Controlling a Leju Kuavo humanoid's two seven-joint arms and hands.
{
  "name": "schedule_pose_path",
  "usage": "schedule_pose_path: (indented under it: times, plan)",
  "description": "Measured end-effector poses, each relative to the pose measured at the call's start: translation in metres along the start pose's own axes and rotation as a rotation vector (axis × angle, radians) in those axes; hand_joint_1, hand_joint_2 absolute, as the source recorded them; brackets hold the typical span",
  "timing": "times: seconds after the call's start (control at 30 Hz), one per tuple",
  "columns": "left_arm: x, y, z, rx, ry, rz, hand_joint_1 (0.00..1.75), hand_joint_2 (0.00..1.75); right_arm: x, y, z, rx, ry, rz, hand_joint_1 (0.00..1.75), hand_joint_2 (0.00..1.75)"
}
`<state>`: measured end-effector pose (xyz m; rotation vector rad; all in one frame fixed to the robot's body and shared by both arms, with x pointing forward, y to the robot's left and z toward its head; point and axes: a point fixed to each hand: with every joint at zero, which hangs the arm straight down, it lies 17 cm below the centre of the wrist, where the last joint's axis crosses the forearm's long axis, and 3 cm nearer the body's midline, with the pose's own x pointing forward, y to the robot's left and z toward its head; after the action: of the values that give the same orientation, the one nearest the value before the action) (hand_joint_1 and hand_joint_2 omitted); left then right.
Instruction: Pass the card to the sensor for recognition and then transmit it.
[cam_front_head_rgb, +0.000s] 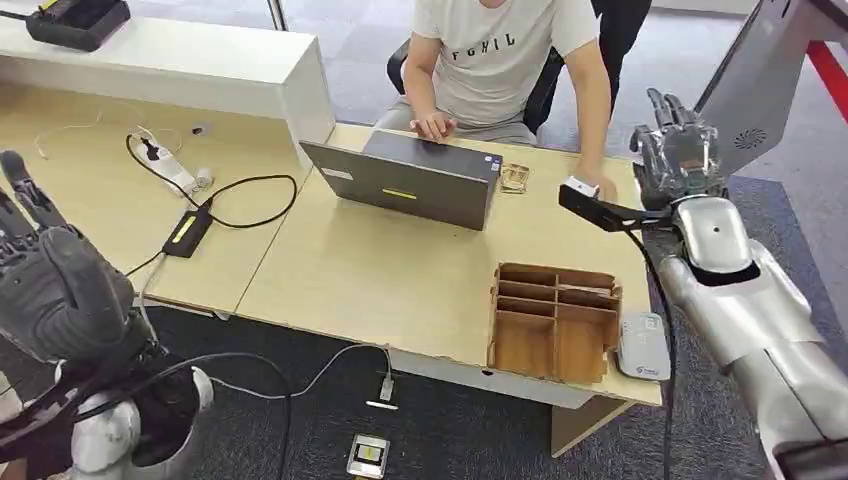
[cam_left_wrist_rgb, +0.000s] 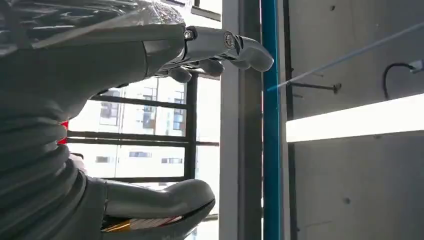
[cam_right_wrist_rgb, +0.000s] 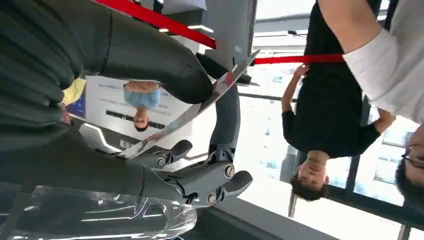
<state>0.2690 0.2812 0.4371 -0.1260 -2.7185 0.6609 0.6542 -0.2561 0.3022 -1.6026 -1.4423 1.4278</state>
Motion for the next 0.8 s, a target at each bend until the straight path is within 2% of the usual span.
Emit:
schedule_pose_path:
  times: [0.4,0.8]
  plan:
    - [0.009,0.008,0.004,0.019,-0.004,-0.047,0.00,1.75,-0.057,0.043,0.068,0.000,0.128,-0.045,1.75,1.75]
    - [0.013,0.013,0.008,0.020,0.003,-0.072,0.00,1.75,-0.042,0.058,0.126,-0.012,0.125,-0.103,1.75,1.75]
